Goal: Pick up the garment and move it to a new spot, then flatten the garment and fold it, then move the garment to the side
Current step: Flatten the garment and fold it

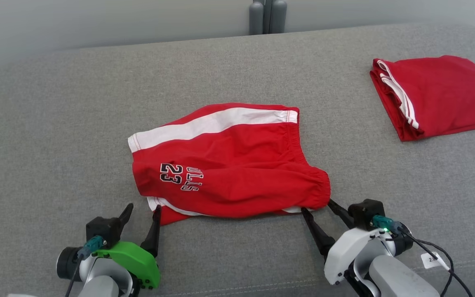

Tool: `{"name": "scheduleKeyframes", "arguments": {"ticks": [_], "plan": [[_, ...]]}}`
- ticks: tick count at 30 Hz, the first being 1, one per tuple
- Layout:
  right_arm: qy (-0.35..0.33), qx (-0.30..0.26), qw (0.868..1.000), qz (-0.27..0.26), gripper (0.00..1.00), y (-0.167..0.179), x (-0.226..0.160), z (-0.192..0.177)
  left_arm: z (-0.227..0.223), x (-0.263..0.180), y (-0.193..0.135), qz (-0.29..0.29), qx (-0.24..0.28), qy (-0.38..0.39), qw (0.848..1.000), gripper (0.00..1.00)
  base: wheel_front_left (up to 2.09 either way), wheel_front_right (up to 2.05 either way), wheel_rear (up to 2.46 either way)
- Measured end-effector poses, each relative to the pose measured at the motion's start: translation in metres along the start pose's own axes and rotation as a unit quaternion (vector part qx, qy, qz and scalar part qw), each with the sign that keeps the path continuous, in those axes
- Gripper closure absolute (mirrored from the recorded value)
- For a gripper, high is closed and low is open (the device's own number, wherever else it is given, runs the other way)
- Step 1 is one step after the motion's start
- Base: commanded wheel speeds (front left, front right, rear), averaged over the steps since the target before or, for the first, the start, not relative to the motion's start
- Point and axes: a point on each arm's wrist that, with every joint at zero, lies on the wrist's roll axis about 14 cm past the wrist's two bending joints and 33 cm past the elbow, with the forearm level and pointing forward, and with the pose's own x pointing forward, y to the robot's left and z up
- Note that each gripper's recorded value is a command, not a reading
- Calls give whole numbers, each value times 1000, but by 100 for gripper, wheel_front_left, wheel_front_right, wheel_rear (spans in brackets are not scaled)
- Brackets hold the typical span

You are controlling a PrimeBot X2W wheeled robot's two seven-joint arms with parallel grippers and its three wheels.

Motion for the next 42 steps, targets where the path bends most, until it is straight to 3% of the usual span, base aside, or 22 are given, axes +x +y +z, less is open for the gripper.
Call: {"name": "scheduleKeyframes", "arguments": {"ticks": [14, 15, 16, 17, 18, 27, 32, 42], "plan": [[15, -7, 1000, 22, 0, 4, 22, 0, -19, 26, -6, -26, 0, 56, 998, 0, 0, 0, 0], [15, -7, 1000, 22, 6, 4, 23, 0, -20, 27, -7, -27, -2, 59, 998, 0, 0, 0, 0], [17, -7, 1000, 24, 34, 4, 23, -1, -22, 28, -7, -25, -8, 61, 998, 29, 0, 0, 0], [19, -7, 1000, 24, 61, 4, 23, -2, -23, 29, -7, -25, -9, 65, 998, 76, 0, 0, 0], [20, -7, 999, 25, 98, 4, 23, -3, -23, 30, -7, -27, -7, 67, 997, 100, 0, 0, 0], [-2, -7, 999, 31, 100, 6, 24, 12, 5, 32, -10, -34, -14, 21, 999, 100, 0, 0, 0], [-15, 5, 999, 47, 100, 20, 13, 16, 10, 11, -11, -36, -9, -4, 999, 100, 0, 0, 0], [-50, 1, 995, 81, 100, 27, -6, 53, 47, -23, -22, -64, 42, -77, 994, 100, 0, 0, 0]]}}
